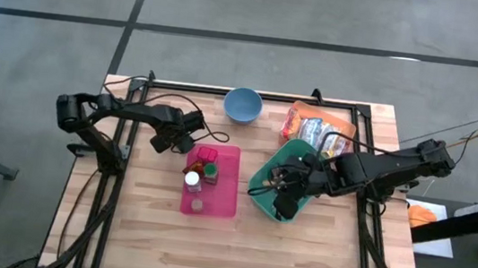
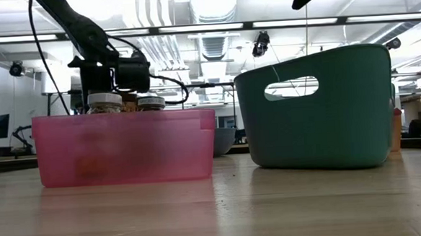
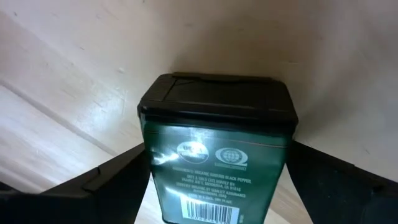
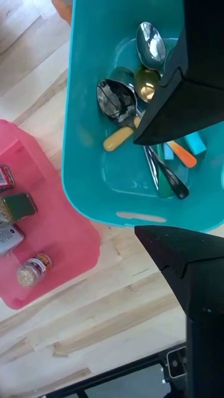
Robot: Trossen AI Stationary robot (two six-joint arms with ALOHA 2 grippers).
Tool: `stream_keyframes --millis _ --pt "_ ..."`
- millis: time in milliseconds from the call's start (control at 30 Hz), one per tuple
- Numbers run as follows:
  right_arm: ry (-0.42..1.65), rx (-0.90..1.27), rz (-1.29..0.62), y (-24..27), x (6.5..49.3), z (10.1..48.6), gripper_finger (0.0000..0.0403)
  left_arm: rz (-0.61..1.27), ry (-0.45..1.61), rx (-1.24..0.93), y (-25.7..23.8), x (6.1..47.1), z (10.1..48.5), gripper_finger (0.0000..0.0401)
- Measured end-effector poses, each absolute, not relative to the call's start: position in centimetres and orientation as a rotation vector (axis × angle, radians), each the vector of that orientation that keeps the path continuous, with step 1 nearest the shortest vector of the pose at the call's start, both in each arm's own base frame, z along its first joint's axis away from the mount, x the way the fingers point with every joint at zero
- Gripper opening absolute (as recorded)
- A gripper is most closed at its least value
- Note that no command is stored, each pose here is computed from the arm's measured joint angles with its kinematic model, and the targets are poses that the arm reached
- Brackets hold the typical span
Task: Pick & Place Food Item
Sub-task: Put the black spice can into the red bin
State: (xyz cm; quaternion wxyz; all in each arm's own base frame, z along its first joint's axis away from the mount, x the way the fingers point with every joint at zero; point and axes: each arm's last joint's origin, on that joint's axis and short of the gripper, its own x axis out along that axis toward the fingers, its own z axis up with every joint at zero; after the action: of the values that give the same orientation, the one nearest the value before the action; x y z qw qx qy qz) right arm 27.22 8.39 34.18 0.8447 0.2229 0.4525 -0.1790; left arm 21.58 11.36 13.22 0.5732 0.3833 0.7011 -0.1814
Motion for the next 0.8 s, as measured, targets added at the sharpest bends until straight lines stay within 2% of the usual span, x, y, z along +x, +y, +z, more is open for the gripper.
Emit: stream_keyframes --millis 133,367,700,800 --pt "0.956 0.471 -0.374 8.6 27.1 34.2 0.022 -0.431 1.639 0.897 11.3 21.6 13.2 0.0346" --pt "0.954 0.47 -0.375 8.7 27.1 34.2 0.022 -0.366 1.653 0.843 11.3 21.5 13.3 0.0238" --pt "0.949 0.477 -0.379 8.7 27.2 34.2 0.022 -0.234 1.758 0.65 11.2 21.0 13.9 0.0237" --pt "0.933 0.481 -0.401 8.6 27.2 34.2 0.022 -0.098 1.74 0.56 11.5 21.8 15.0 0.0237"
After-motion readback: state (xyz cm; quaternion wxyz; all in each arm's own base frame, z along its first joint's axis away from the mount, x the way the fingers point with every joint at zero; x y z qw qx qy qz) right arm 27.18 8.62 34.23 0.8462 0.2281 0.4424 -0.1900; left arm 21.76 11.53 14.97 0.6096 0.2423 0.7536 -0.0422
